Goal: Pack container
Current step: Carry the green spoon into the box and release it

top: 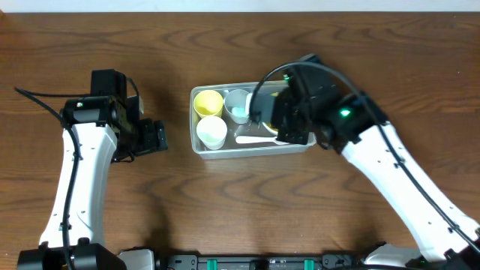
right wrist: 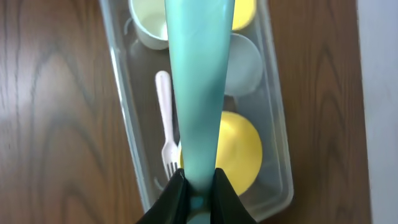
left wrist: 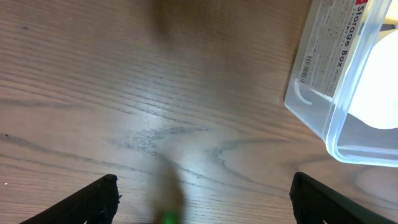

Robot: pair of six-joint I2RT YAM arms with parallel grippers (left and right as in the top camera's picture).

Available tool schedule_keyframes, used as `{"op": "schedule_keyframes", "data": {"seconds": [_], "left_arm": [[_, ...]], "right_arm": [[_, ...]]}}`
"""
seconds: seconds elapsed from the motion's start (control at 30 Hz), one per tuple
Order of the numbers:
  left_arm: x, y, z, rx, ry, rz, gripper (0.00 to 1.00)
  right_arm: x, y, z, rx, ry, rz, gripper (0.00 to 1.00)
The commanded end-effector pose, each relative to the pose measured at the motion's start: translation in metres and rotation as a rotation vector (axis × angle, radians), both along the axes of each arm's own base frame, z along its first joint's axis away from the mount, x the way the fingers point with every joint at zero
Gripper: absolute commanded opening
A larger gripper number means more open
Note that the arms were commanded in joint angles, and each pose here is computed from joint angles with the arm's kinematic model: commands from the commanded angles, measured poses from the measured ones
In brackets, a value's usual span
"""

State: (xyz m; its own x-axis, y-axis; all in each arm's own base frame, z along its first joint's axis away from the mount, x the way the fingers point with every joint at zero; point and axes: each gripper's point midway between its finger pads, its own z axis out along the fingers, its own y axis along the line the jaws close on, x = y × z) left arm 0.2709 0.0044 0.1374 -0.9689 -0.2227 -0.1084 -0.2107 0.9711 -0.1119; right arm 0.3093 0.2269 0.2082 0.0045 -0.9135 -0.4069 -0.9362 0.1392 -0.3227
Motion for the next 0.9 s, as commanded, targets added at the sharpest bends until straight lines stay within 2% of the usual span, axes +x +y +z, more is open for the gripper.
{"op": "schedule_keyframes", "data": {"seconds": [0.0,0.1,0.4,0.43,0.53,0.67,0.73,0.87], "left_arm": [[-0.001,0.001,0.003,0.005,-0.010,0.005,0.88],[-0.001,0.002,0.003,0.005,-0.010,0.006,0.88],[-0.001,0.001,0.003,0.005,-0.009,0.005,0.88],[-0.001,0.002,0.003,0.005,-0.009,0.006,0.88],[-0.001,0.001,0.003,0.005,-0.009,0.005,0.88],[-0.001,0.001,0.003,0.005,-0.009,0.005,0.88],[-0.001,0.001,0.003,0.005,-0.009,0.005,0.88],[-0.001,0.001,0.003,0.005,-0.010,0.005,0.88]], "right_arm": [[0.009,0.002,-0.018,-0.089,-0.018,0.079,0.01],[0.011,0.002,-0.040,-0.122,0.038,0.079,0.02],[0.010,0.002,-0.088,-0.179,0.178,0.035,0.16],[0.010,0.002,-0.090,-0.184,0.187,0.035,0.27],[0.009,0.001,-0.090,-0.187,0.191,0.036,0.43],[0.009,0.001,-0.090,-0.186,0.189,0.035,0.47],[0.010,0.002,-0.089,-0.179,0.187,0.024,0.44],[0.025,0.006,-0.080,-0.108,0.160,-0.126,0.44]]}}
